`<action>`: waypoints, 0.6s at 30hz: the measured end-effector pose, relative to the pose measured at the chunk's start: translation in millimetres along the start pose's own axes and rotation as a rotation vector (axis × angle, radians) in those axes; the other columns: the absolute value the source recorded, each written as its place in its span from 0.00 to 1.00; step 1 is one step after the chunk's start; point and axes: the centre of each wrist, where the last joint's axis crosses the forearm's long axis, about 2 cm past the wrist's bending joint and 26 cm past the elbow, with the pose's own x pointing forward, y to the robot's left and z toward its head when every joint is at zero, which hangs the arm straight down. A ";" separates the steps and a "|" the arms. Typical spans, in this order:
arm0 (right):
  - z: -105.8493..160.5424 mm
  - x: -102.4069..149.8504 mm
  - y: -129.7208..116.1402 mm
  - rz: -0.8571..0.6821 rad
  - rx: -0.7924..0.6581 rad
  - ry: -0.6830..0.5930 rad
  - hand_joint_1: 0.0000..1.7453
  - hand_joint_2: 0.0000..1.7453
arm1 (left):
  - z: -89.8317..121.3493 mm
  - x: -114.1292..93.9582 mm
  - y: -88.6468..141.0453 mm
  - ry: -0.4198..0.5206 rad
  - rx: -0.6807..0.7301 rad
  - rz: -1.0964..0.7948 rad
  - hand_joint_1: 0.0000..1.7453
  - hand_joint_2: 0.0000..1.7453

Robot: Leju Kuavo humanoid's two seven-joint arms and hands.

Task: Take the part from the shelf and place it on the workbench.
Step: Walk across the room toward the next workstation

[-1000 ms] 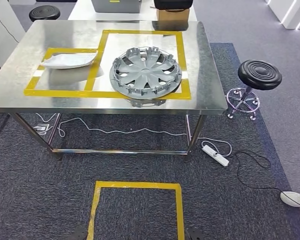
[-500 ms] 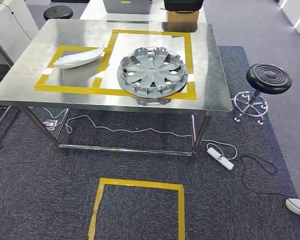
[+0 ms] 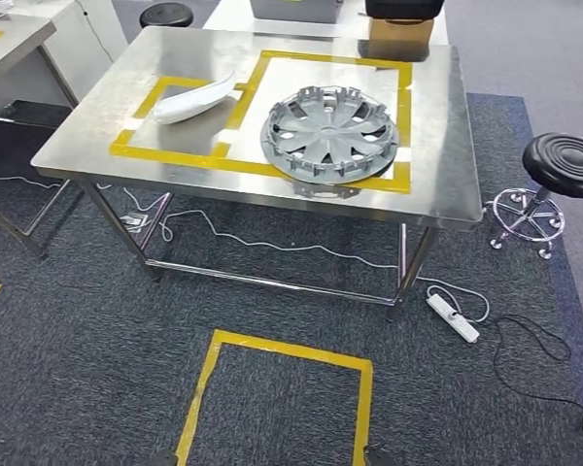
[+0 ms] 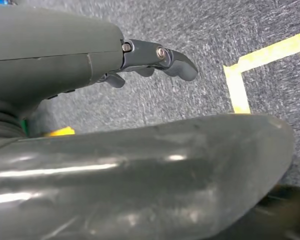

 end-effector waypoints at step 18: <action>0.0 -1.5 -0.5 -0.003 -0.002 0.000 0.00 0.00 | 0.1 0.8 -1.4 0.038 -0.007 0.046 0.00 0.00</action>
